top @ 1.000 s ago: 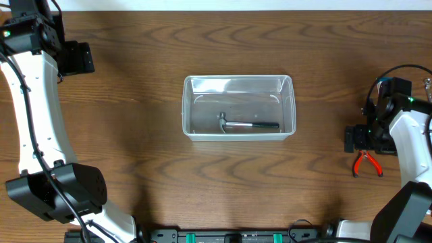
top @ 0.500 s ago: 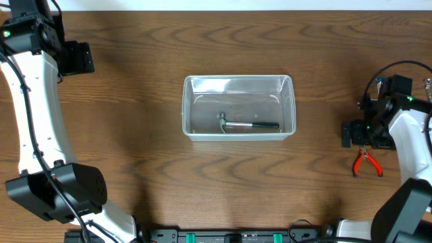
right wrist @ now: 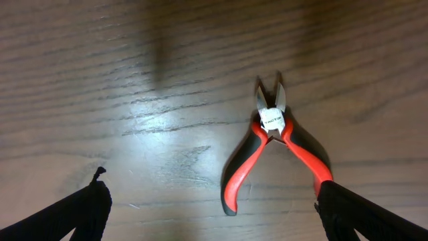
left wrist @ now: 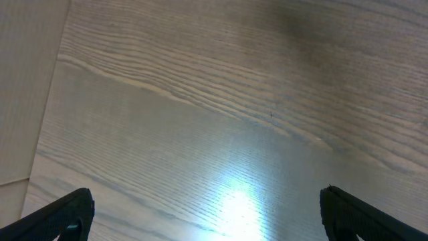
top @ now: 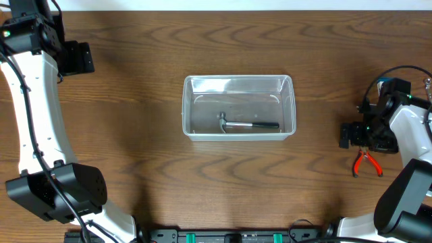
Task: Pack container
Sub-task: 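Lower the open right gripper over the red-handled pliers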
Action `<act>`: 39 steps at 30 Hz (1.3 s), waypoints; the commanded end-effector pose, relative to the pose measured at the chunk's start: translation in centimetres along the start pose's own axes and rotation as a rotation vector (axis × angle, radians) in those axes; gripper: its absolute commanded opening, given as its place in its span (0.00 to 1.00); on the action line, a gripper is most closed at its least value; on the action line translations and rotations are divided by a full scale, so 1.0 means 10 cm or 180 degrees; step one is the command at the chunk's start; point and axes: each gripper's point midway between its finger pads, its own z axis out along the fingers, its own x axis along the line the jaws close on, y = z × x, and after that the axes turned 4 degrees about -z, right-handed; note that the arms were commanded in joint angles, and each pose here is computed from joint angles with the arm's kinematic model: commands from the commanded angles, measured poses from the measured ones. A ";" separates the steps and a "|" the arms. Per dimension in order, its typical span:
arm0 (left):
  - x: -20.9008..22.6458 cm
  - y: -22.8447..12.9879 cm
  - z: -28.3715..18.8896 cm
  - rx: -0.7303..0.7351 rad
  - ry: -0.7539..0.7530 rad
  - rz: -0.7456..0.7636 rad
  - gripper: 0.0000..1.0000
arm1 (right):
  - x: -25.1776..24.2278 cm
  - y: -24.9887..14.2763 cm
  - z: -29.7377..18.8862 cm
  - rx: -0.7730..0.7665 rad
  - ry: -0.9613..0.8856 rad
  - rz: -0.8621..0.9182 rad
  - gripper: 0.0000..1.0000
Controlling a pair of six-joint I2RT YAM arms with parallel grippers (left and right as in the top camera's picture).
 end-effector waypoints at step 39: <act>0.03 0.02 -0.03 -0.0027 0.0030 0.0002 0.98 | -0.09 -0.28 0.46 0.0074 0.0112 0.0383 0.99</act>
